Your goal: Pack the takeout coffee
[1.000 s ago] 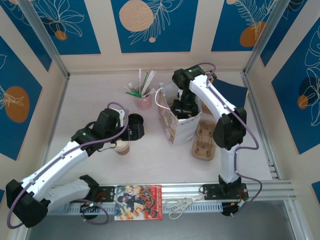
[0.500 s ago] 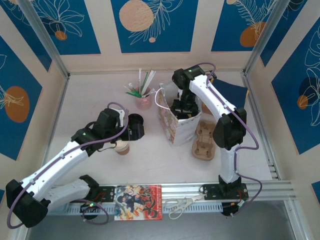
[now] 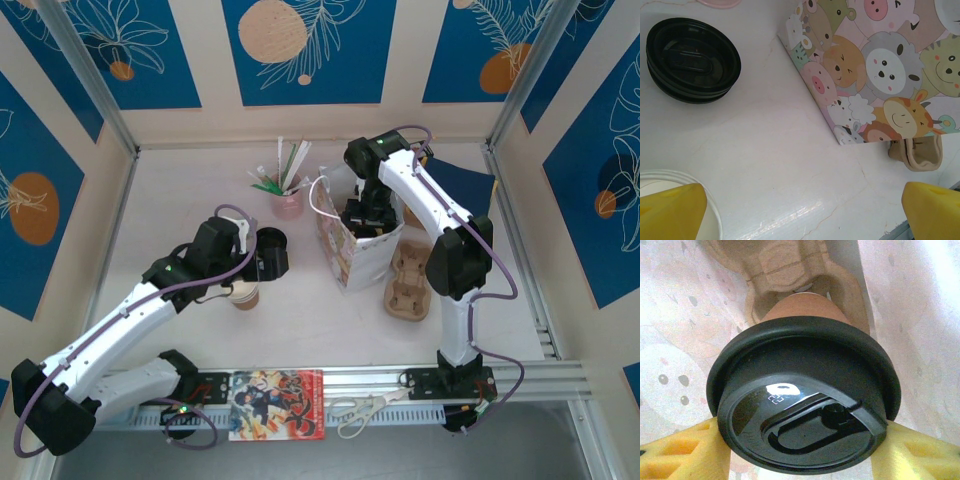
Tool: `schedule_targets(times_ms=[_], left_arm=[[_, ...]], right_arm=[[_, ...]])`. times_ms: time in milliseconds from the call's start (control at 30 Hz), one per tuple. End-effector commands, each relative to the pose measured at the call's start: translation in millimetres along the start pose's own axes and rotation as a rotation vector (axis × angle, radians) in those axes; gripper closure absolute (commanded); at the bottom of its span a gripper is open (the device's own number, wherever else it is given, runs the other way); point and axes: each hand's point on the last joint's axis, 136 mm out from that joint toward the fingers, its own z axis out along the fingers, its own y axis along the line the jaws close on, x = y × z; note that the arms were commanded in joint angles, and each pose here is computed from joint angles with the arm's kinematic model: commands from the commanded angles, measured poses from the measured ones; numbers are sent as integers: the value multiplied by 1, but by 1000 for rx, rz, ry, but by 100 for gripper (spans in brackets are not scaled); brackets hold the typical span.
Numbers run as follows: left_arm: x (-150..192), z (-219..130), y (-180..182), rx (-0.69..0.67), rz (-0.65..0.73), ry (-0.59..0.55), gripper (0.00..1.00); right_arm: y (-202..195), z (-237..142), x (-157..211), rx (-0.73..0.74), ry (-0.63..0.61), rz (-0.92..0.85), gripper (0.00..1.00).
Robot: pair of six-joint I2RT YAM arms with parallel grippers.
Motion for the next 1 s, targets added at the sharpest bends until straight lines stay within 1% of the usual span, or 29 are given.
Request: schedule_targets(times_ms=[0, 967], left_arm=[[5, -2, 3, 4, -18, 15, 0], [7, 1, 0, 25, -19, 31, 0]], right_arm=[[-1, 6, -2, 18, 13, -12, 36], [-5, 11, -6, 20, 17, -6, 36]])
